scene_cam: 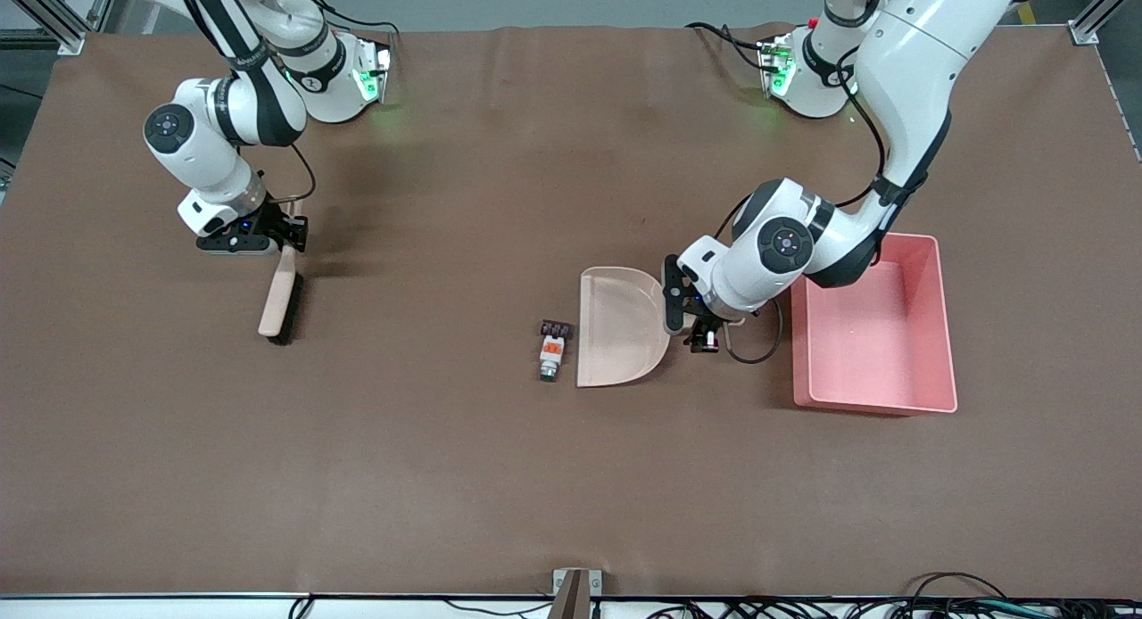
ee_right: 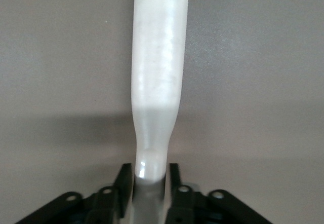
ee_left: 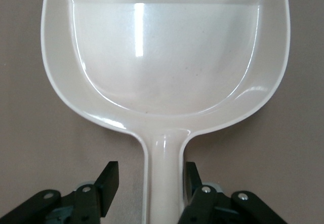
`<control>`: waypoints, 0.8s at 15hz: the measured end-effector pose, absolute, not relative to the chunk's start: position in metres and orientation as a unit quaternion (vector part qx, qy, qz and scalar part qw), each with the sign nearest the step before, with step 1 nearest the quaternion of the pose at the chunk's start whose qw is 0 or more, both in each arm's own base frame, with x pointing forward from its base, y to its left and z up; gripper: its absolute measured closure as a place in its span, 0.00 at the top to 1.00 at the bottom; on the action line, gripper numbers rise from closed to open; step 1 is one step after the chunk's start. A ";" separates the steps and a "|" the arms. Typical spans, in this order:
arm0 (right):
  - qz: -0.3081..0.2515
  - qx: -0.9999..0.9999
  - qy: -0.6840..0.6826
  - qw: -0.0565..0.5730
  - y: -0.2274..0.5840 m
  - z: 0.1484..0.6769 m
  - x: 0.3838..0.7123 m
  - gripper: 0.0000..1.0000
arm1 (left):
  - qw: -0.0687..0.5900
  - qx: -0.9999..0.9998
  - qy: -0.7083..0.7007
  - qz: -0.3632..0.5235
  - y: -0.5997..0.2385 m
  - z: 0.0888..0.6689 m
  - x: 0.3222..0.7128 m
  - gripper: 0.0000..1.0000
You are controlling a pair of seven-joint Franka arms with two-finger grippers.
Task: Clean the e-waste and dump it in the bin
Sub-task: 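Grasp the brush handle with the right gripper while the left gripper grasps the dustpan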
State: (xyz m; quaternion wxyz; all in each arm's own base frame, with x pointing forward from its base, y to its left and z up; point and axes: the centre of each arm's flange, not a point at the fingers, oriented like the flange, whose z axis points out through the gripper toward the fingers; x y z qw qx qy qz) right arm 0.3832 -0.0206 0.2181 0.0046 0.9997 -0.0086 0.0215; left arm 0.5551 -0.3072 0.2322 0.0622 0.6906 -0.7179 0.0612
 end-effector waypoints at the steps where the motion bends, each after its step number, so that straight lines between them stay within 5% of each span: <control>1: 0.022 1.000 -0.009 0.005 -0.021 0.218 0.383 0.32 | 0.062 0.689 -0.720 0.061 -0.308 0.232 0.555 0.60; 2: 0.021 1.000 -0.009 0.005 -0.020 0.218 0.383 0.26 | 0.063 0.687 -0.721 0.061 -0.308 0.231 0.554 0.56; 12: 0.021 0.997 -0.077 0.001 0.024 0.225 0.394 0.26 | 0.055 0.669 -0.739 0.063 -0.320 0.224 0.550 0.40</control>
